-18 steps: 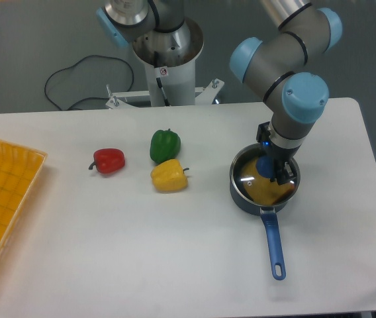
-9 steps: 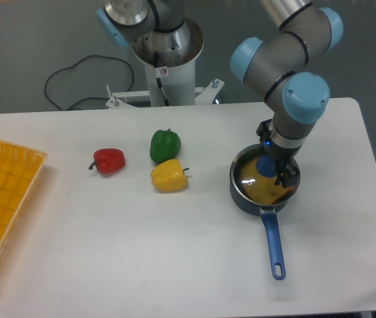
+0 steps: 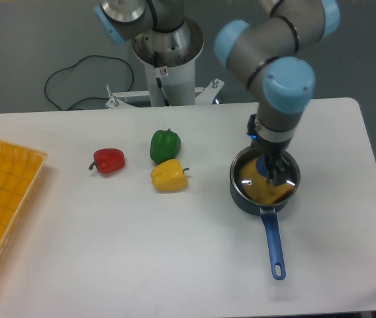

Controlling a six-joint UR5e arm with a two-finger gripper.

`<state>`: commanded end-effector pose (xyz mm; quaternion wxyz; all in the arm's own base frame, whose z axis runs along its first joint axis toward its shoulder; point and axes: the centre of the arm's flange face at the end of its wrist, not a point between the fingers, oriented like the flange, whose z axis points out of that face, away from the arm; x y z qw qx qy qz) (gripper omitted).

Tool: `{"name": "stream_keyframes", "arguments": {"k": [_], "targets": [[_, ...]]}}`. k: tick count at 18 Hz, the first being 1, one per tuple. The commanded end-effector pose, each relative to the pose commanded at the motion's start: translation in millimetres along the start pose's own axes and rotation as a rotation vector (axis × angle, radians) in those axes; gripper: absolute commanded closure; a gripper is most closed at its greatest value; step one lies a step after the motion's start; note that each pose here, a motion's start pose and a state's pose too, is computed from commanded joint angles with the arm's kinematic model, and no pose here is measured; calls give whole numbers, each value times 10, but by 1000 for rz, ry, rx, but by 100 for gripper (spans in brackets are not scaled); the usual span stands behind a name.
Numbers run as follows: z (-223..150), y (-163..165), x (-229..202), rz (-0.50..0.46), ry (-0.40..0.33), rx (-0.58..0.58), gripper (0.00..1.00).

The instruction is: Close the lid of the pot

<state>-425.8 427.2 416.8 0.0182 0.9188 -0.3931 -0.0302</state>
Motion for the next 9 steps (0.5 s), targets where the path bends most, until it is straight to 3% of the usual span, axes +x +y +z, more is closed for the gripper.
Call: {"name": "stream_keyframes", "arguments": {"k": [5, 9], "targets": [[-275, -512, 260, 11, 37, 15, 0], [-379, -662, 432, 18, 77, 21, 0]]}}
